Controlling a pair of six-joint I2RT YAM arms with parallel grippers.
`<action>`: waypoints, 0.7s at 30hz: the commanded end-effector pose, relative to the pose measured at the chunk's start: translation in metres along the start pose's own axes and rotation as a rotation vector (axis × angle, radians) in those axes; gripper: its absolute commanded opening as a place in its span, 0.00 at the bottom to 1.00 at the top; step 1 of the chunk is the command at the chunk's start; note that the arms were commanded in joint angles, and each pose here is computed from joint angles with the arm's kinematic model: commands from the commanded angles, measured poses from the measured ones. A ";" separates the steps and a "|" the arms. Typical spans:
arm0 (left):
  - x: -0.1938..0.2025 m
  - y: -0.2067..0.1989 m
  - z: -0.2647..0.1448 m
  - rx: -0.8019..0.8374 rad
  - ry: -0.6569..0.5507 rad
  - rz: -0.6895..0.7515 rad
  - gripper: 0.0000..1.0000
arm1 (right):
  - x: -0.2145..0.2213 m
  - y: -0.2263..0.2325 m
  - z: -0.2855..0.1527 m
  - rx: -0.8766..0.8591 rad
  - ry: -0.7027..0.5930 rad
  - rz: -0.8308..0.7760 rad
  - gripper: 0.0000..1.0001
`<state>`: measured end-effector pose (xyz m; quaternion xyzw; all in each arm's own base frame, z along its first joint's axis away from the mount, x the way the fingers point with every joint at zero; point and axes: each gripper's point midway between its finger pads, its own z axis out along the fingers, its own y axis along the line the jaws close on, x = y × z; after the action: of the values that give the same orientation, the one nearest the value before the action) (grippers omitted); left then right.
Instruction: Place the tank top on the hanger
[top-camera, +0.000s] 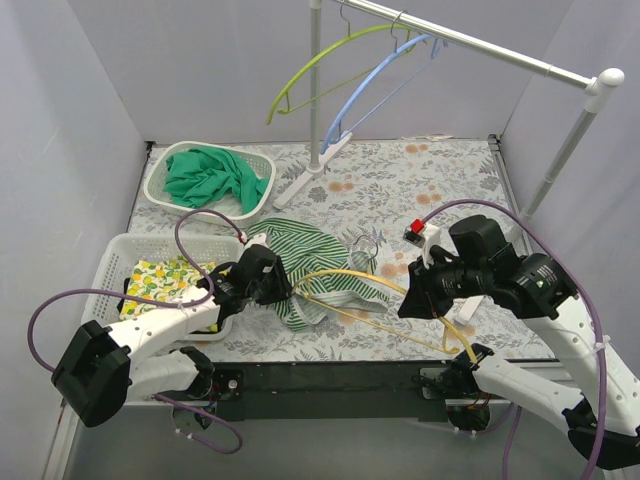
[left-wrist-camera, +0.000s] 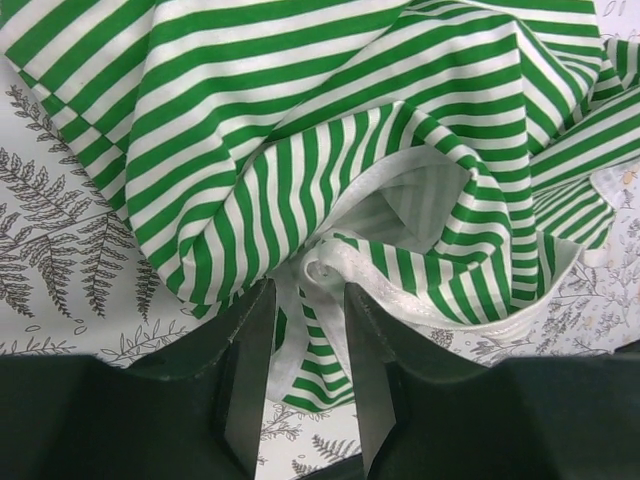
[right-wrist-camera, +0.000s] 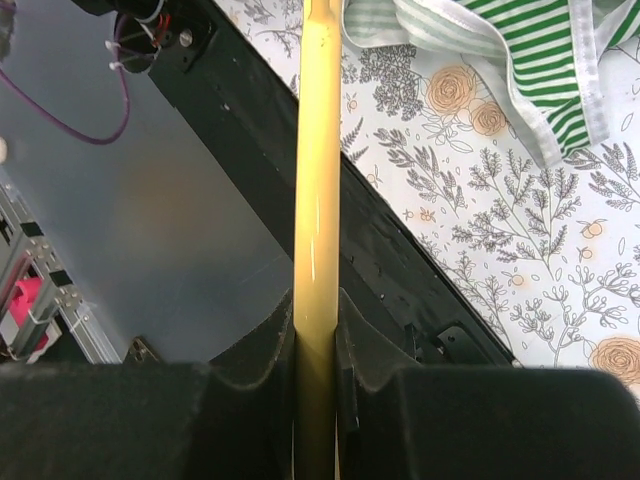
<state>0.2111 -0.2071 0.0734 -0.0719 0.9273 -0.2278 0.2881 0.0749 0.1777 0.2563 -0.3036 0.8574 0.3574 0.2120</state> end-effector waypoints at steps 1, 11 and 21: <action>-0.005 -0.005 0.001 0.012 -0.031 0.021 0.33 | -0.007 0.005 -0.006 0.026 0.009 -0.059 0.01; 0.006 -0.011 0.004 0.054 0.000 0.035 0.33 | -0.010 -0.003 -0.012 0.139 0.027 -0.125 0.01; 0.016 0.000 0.009 0.008 0.025 0.043 0.28 | -0.010 0.010 -0.010 0.071 0.028 -0.141 0.01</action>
<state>0.2043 -0.2175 0.0622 -0.0501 0.9301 -0.2328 0.2797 0.0757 0.1698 0.2564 -0.3484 0.8690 0.2759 0.2176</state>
